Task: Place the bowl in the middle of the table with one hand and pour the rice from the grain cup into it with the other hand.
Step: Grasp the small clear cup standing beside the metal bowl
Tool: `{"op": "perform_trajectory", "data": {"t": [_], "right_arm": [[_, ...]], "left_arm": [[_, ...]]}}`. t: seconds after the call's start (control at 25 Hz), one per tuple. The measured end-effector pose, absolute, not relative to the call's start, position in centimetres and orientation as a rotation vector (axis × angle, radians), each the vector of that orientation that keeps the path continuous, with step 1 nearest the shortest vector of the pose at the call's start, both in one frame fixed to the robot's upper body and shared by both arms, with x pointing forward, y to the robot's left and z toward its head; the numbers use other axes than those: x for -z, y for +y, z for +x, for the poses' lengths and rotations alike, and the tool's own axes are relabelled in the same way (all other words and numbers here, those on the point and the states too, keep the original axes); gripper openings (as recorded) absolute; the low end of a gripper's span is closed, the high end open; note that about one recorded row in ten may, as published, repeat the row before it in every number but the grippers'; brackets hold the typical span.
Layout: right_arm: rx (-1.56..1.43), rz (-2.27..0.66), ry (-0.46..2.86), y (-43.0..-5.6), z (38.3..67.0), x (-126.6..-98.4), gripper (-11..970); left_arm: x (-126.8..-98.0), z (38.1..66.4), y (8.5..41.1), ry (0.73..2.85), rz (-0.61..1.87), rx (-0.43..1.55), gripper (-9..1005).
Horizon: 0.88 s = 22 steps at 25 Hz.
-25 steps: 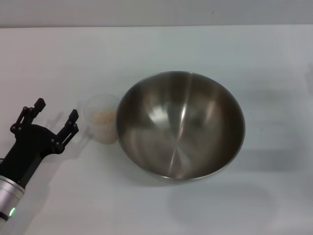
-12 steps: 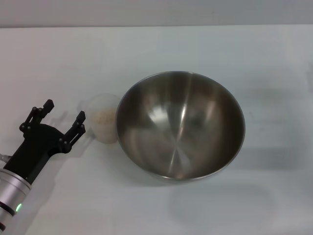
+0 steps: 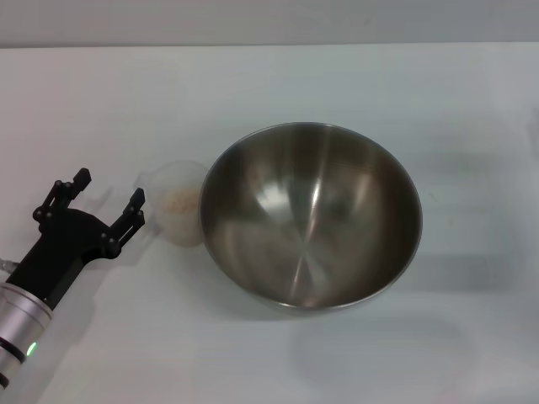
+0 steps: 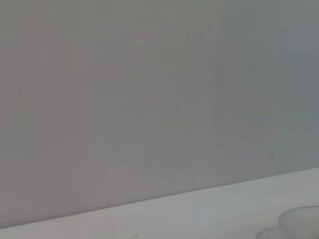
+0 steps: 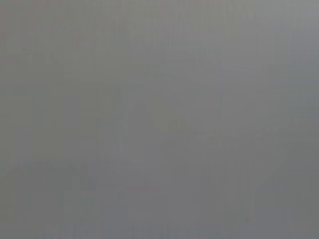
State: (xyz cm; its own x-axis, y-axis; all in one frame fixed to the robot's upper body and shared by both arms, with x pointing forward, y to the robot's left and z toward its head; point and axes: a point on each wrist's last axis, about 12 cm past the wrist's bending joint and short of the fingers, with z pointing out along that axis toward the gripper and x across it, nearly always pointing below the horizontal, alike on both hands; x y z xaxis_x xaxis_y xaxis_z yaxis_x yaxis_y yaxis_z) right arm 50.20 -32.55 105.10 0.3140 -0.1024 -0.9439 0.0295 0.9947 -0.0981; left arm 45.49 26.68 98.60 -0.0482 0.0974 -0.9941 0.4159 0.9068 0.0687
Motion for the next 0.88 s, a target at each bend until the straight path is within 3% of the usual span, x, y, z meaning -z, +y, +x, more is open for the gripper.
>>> {"op": "perform_trajectory", "data": {"t": [0.88], "right_arm": [[0.077, -0.064, 1.25, -32.4, 50.2, -105.0, 519]], "left_arm": [[-98.7, 47.2, 26.2, 1.639, 0.446, 0.259, 823]]}}
